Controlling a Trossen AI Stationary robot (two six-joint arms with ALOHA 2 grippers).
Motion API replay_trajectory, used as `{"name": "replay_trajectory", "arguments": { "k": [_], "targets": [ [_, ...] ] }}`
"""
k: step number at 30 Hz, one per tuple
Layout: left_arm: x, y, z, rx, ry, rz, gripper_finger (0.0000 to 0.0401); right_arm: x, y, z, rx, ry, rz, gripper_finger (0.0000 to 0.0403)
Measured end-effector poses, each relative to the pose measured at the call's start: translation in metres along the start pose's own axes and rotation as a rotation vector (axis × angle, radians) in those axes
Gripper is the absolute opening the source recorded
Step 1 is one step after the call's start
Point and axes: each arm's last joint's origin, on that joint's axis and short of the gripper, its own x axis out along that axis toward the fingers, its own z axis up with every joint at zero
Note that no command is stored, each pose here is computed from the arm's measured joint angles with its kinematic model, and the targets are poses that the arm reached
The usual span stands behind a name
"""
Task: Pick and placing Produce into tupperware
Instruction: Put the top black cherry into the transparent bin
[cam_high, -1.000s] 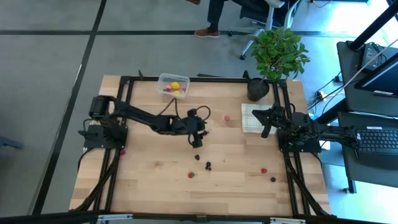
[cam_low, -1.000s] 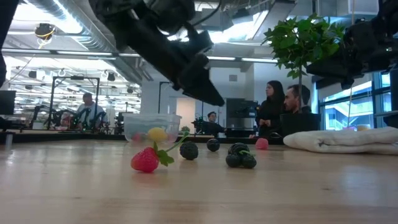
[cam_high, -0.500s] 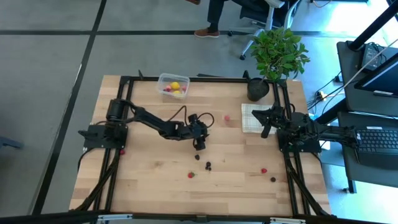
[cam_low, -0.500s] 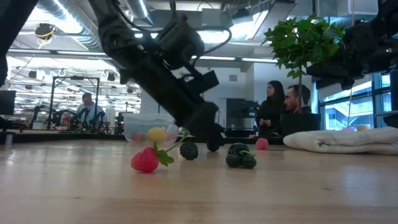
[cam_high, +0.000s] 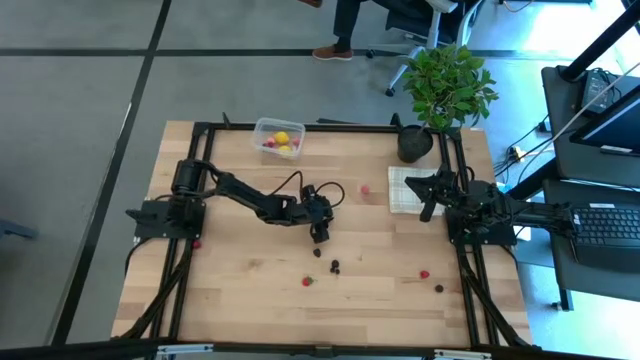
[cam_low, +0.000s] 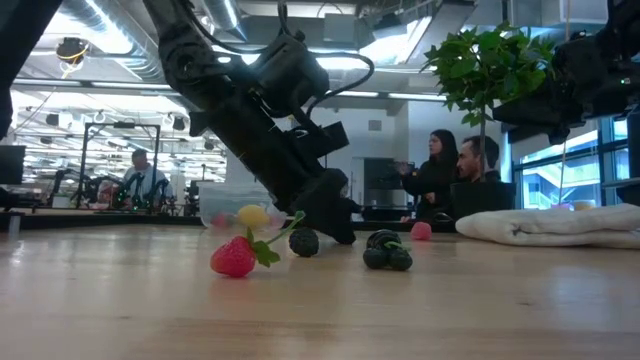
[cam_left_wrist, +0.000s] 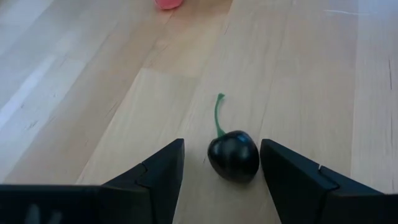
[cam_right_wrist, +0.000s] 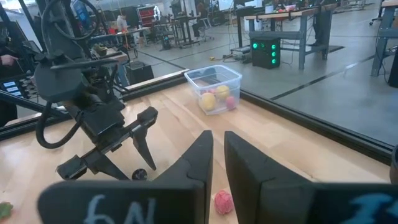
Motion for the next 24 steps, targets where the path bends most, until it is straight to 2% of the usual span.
{"name": "replay_trajectory", "arguments": {
  "k": [10,20,24],
  "targets": [
    [0.0003,-0.0002,0.0006,-0.002,-0.010,-0.007,0.0192,0.0000,0.0000,0.0000,0.000,0.000,0.000,0.0045],
    [0.0005,-0.0003,0.0005,-0.002,-0.012,-0.010,0.0108,0.0000,0.0000,0.0000,0.000,0.000,0.000,0.0045],
    [0.0006,-0.0003,0.0009,-0.004,-0.017,-0.009,0.0094,0.0000,0.0000,0.0000,0.000,0.000,0.000,0.0045]
  ]
}}
